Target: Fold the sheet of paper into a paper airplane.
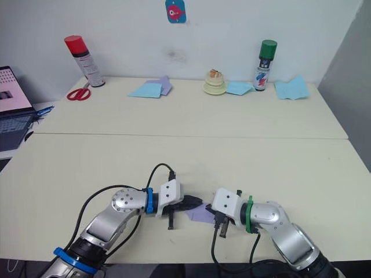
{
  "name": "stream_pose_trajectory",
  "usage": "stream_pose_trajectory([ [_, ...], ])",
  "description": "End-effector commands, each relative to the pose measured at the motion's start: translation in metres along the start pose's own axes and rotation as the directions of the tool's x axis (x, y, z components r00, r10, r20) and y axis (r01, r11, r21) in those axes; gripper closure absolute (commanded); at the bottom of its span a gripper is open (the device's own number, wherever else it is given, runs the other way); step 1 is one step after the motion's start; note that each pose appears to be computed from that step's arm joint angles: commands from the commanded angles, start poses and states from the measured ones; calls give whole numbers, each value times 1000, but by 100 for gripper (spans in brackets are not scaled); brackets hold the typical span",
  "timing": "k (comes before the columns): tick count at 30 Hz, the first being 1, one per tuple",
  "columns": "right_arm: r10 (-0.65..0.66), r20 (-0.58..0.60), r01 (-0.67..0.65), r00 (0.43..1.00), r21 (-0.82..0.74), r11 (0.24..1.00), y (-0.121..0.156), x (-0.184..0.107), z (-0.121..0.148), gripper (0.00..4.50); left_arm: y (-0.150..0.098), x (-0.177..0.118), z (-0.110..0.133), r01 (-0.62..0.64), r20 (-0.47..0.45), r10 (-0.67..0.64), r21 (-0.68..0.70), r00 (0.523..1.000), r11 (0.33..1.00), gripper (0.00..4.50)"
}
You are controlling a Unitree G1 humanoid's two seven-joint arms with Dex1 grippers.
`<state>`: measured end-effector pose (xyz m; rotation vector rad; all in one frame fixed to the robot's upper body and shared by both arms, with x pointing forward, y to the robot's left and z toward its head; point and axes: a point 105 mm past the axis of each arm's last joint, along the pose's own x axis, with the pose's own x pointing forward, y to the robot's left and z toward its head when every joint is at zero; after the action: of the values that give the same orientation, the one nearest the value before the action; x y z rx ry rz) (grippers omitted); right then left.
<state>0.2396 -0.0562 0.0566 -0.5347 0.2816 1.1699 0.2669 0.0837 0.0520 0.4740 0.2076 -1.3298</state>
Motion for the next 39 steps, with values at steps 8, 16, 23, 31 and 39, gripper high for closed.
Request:
stream_pose_trajectory([
  [8, 28, -109, -21, 994, 56, 998, 8, 3, -25, 446, -11, -43, -73, -60, -226, 26, -148, 974, 987, 450],
  [16, 34, -112, -29, 993, 48, 998, 7, 4, -24, 446, -16, -72, -98, -142, -291, 67, -244, 954, 959, 450],
  [23, 30, -103, -28, 994, 17, 999, 2, 4, -20, 446, -11, -75, -91, -156, -264, 88, -249, 961, 956, 450],
  [31, -34, 50, 35, 998, -24, 999, -16, -5, 18, 446, 1, -92, -43, -175, -165, 147, -169, 975, 970, 450],
  [39, -25, 170, 38, 985, -78, 996, -25, -38, 60, 446, 5, -103, -6, -159, -115, 149, -86, 982, 984, 450],
])
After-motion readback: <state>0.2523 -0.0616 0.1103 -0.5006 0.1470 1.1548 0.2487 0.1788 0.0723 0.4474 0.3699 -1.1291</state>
